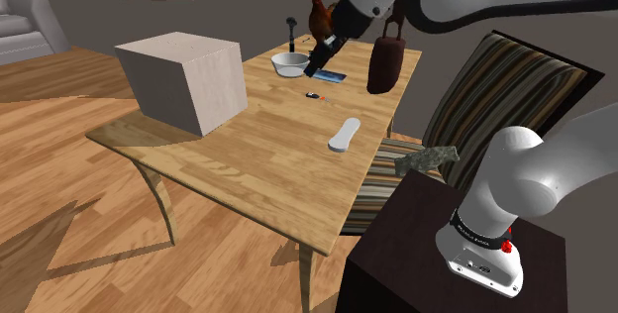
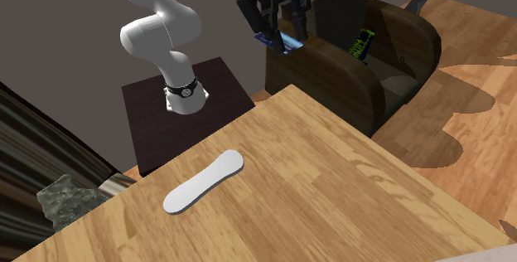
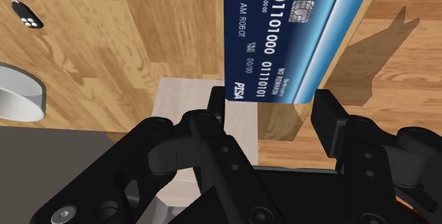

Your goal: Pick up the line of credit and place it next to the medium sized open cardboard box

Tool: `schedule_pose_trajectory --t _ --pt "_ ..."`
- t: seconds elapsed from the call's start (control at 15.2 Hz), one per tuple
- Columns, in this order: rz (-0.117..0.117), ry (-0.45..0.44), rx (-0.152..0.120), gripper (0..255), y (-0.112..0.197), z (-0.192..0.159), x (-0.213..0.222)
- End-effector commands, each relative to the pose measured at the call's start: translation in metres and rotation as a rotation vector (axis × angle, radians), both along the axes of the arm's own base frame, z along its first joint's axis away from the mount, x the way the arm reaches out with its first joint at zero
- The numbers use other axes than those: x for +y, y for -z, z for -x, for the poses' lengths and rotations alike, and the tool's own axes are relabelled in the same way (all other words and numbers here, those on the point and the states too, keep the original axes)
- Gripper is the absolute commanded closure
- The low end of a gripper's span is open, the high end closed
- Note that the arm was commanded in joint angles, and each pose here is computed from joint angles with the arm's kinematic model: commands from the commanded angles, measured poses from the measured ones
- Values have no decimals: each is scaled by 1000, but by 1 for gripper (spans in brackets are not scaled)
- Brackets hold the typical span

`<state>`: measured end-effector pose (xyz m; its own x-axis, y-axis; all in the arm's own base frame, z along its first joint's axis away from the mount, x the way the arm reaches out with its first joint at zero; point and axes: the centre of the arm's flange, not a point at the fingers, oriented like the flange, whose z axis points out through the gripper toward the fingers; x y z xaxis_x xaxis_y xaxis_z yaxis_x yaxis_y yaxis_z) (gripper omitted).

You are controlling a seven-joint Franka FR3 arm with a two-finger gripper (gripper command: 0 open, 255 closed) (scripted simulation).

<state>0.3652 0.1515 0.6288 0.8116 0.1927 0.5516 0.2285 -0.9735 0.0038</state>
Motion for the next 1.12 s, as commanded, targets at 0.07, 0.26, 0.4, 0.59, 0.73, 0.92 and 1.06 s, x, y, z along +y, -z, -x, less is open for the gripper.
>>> schedule_pose_trajectory --t 0.07,0.26,0.4,0.59,0.73,0.92,1.06 --pt "0 0 0 255 -16 1 0" --pt "0 0 0 255 -30 1 0" --pt "0 0 0 255 -30 -26 2" --pt "0 0 0 255 -31 -65 6" --pt "0 0 0 255 -31 -91 9" --pt "0 0 0 255 -31 -131 13" --pt "0 0 0 255 -31 -157 15"
